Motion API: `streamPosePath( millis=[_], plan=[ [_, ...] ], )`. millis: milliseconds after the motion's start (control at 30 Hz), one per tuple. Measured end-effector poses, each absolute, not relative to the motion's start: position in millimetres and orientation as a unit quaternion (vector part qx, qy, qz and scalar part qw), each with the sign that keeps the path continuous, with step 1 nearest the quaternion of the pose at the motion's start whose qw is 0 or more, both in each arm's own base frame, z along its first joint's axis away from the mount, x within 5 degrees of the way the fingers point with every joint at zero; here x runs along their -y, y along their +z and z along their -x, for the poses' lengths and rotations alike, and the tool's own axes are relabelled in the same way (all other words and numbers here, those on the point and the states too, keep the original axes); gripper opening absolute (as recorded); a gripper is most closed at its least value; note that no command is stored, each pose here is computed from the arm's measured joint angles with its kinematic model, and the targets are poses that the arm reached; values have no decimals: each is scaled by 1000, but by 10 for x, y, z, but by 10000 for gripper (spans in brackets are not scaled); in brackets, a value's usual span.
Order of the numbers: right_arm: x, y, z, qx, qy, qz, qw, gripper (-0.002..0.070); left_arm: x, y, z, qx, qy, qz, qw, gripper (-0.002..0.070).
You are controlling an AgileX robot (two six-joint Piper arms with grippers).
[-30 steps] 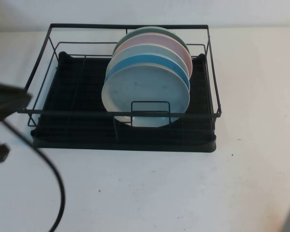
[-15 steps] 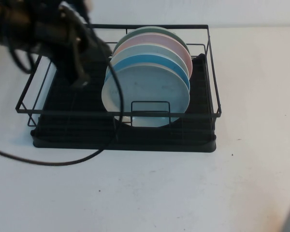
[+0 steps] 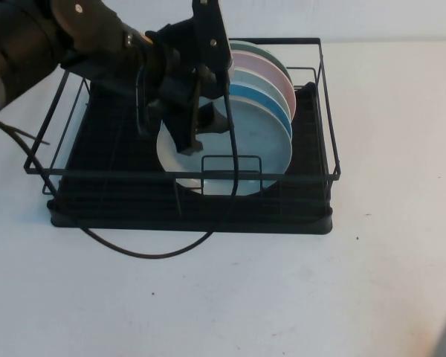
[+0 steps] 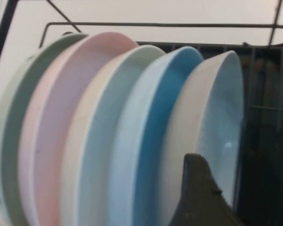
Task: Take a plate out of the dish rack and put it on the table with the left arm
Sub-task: Grasp the plate from the shelf
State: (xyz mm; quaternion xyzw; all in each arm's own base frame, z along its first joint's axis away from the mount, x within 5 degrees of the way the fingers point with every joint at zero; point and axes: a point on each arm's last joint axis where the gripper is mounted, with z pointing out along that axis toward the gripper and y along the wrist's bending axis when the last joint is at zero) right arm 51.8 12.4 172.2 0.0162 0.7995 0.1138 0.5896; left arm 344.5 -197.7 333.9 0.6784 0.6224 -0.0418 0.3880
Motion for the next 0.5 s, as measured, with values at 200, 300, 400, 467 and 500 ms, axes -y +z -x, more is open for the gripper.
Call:
streamPosePath(
  millis=[200, 300, 400, 467, 500],
  plan=[
    [-124, 1722, -518, -800, 114, -16, 590, -20, 1989, 3351, -3556, -621, -12, -658, 427, 360],
    [-124, 1722, -518, -800, 114, -16, 590, -20, 1989, 3365, -3573, -620, -5, -652, 436, 361],
    [-124, 1722, -518, -800, 114, -16, 590, -20, 1989, 3366, -3575, -620, -5, -652, 437, 361],
    [-124, 1722, -518, -800, 114, -16, 590, -20, 1989, 3361, -3568, -620, -7, -654, 433, 361],
    [-124, 1722, -518, -800, 114, -16, 590, -20, 1989, 3356, -3563, -620, -9, -655, 430, 361]
  ],
)
